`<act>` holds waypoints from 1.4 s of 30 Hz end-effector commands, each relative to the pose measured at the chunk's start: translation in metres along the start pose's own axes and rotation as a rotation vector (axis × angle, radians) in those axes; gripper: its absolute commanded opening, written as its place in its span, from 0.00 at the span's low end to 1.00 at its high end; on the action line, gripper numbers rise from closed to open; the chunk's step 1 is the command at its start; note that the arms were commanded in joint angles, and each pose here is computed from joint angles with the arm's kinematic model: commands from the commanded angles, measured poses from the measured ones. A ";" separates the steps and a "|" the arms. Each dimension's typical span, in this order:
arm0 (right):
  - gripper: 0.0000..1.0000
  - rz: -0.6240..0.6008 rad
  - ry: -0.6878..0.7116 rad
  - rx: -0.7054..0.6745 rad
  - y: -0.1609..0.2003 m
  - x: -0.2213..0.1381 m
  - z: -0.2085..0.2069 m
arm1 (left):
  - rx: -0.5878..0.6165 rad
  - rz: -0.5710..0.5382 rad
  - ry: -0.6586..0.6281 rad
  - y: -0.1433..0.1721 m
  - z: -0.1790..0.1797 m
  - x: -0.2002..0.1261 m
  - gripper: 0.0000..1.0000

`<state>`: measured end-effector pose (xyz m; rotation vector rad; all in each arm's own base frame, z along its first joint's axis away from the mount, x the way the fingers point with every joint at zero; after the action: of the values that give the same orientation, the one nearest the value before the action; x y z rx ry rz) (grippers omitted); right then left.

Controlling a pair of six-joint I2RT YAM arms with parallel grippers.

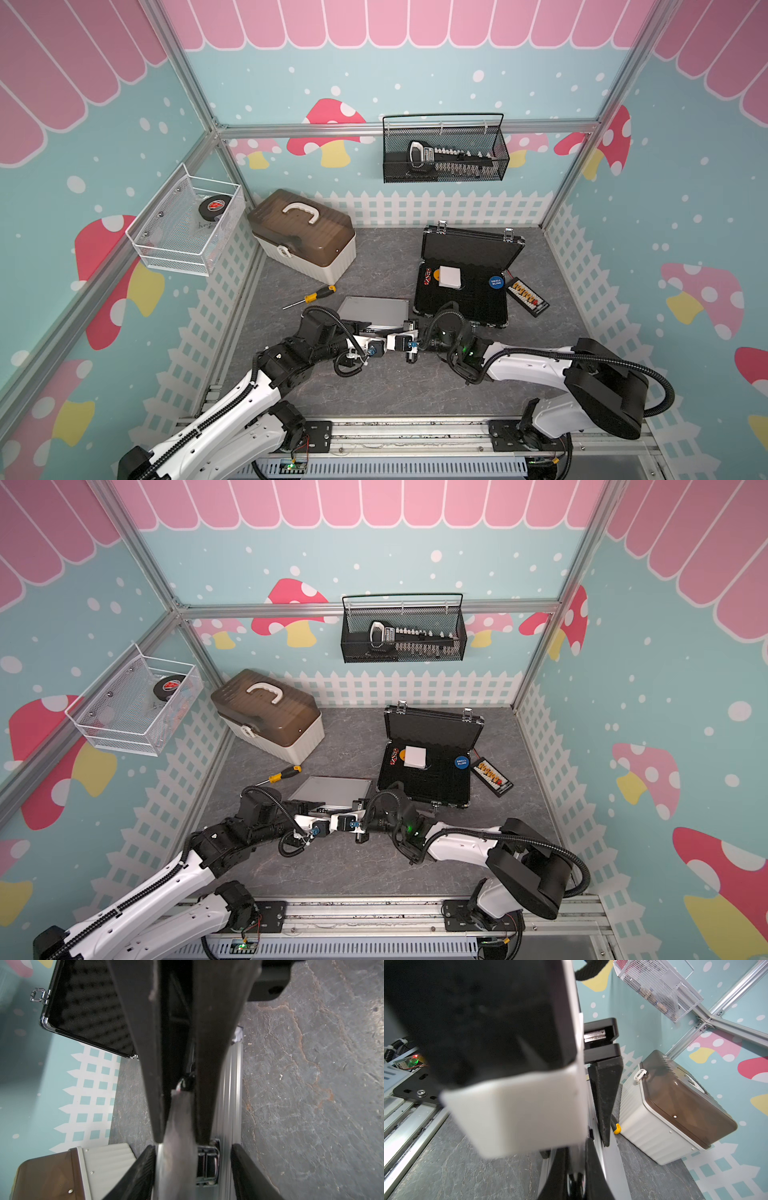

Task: Open the poker set cases
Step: Open the fastener on the poker set case.

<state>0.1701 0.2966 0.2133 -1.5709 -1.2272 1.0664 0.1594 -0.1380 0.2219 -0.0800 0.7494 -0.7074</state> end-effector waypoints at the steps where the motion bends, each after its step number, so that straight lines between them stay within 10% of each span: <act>1: 0.00 -0.177 0.089 -0.092 -0.042 -0.006 -0.014 | 0.059 0.009 0.047 0.002 -0.014 0.000 0.54; 28: 0.00 -0.185 0.178 -0.039 -0.043 -0.004 -0.024 | 0.118 -0.012 0.066 0.000 -0.026 -0.004 0.18; 42: 0.00 -0.179 0.197 -0.028 -0.041 -0.001 -0.027 | -0.018 -0.071 0.241 -0.007 -0.032 0.001 0.19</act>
<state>0.1703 0.2993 0.2031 -1.5415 -1.1153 1.1142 0.1545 -0.1394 0.2231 -0.0462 0.7591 -0.7304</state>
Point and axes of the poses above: each gripper's point midway between its finger pads, its own x axis out along the fingers, its own z axis along the line the jaws close on, y = z × x, the point moved 9 cm from there along -x, back along the fingers, and after that the axes turned 14 degrees about x, right-handed, at the moved point
